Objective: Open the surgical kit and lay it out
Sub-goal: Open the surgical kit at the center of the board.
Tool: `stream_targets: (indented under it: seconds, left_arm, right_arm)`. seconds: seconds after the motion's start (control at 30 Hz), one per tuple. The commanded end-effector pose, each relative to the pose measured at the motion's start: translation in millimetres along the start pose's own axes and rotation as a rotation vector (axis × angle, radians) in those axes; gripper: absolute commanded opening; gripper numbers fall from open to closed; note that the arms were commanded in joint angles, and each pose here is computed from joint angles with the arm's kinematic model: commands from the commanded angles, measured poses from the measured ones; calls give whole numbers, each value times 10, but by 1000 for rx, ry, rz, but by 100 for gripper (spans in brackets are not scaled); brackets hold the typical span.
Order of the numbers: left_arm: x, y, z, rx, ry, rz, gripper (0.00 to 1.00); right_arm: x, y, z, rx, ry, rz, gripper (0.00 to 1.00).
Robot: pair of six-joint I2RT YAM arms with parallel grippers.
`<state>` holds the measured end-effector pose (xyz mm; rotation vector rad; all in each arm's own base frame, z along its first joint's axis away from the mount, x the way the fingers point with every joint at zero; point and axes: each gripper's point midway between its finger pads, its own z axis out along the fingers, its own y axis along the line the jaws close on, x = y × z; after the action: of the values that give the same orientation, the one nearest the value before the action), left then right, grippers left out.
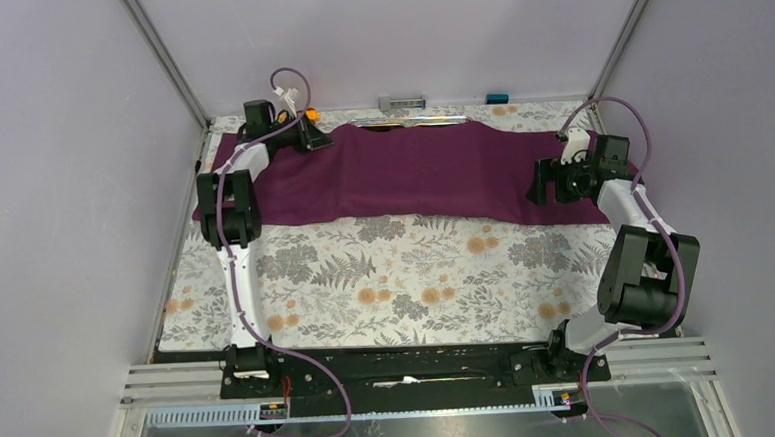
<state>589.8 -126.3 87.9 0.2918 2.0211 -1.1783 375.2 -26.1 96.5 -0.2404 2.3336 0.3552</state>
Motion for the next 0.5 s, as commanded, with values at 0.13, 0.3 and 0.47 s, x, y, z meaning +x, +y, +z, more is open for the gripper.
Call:
stream_targets:
  seconds: [0.13, 0.3, 0.47]
  left_arm:
    - [-559, -716, -401, -6, -60, 266, 13]
    - [-355, -774, -531, -67, 6, 350, 2]
    - [69, -894, -657, -93, 122, 459, 0]
  right_arm:
    - [-148, 27, -173, 21, -44, -55, 100]
    - [-150, 44, -201, 22, -51, -64, 100]
    - [-199, 70, -248, 18, -63, -73, 99]
